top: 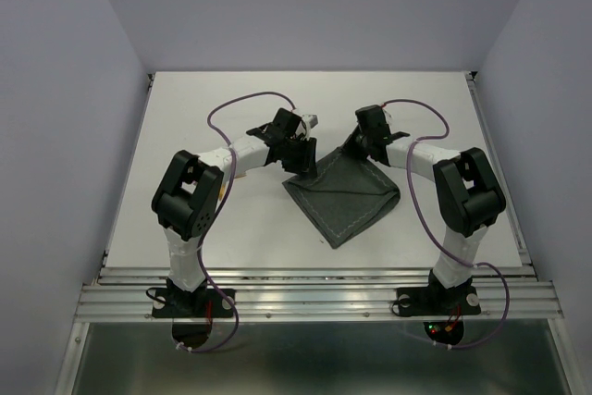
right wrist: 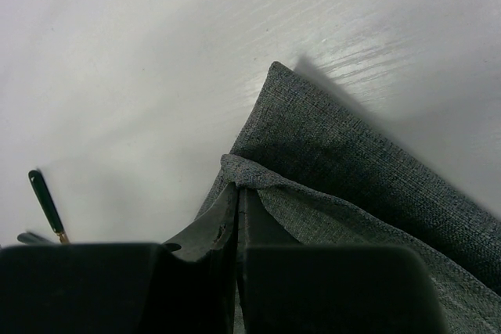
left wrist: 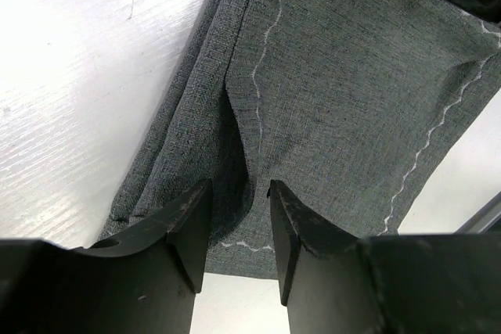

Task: Fold the napkin into a case and place the utensils inside
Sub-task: Pick up the top corner of the square-folded napkin from the center of the board.

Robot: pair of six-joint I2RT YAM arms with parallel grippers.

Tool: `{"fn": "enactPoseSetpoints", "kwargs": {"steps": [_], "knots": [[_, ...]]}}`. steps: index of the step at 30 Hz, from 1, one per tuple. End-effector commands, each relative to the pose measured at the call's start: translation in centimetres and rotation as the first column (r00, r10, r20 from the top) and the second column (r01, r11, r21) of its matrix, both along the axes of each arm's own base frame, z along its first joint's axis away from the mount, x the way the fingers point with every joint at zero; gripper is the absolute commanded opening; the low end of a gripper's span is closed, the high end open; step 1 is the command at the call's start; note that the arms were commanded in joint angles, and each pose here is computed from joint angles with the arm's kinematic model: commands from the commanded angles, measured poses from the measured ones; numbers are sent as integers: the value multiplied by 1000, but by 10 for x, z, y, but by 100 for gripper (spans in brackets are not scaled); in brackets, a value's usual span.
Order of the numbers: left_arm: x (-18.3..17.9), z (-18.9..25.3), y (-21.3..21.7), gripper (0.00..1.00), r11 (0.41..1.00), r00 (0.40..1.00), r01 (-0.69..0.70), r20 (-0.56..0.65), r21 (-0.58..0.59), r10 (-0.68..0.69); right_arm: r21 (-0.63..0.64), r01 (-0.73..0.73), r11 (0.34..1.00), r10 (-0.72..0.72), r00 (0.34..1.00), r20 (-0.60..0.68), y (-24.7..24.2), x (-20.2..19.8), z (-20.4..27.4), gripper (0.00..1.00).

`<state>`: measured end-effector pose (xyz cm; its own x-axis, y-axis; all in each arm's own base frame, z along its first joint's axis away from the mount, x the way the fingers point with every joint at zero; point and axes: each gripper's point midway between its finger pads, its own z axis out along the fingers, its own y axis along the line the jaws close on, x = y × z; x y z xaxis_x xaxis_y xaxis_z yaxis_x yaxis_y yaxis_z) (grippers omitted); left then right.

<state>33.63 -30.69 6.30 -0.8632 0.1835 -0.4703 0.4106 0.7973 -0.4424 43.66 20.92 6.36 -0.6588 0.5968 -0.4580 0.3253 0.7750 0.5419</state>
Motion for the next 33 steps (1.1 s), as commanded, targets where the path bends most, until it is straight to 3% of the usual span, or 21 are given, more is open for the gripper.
{"fn": "enactPoseSetpoints", "kwargs": {"steps": [1, 9, 16, 19, 33], "knots": [[4, 18, -6, 45, 999, 998, 33, 46, -39, -31, 35, -1, 999, -1, 998, 66, 4, 12, 19, 1], [-1, 10, -4, 38, 999, 999, 44, 29, -29, -43, 41, -2, 999, -1, 998, 69, 5, 14, 21, 1], [2, 7, 0, 17, 1000, 999, 29, 37, 3, -29, 50, 1, 999, -5, 997, 76, 5, 14, 23, 1], [4, 6, 1, 1, 999, 999, 27, 37, 17, -28, 47, 9, 999, -13, 997, 78, 1, 15, 24, 1], [13, 16, 4, 0, 1000, 998, -19, 65, 14, 19, 55, 4, 998, -9, 997, 81, 1, 13, 26, 1]]}}
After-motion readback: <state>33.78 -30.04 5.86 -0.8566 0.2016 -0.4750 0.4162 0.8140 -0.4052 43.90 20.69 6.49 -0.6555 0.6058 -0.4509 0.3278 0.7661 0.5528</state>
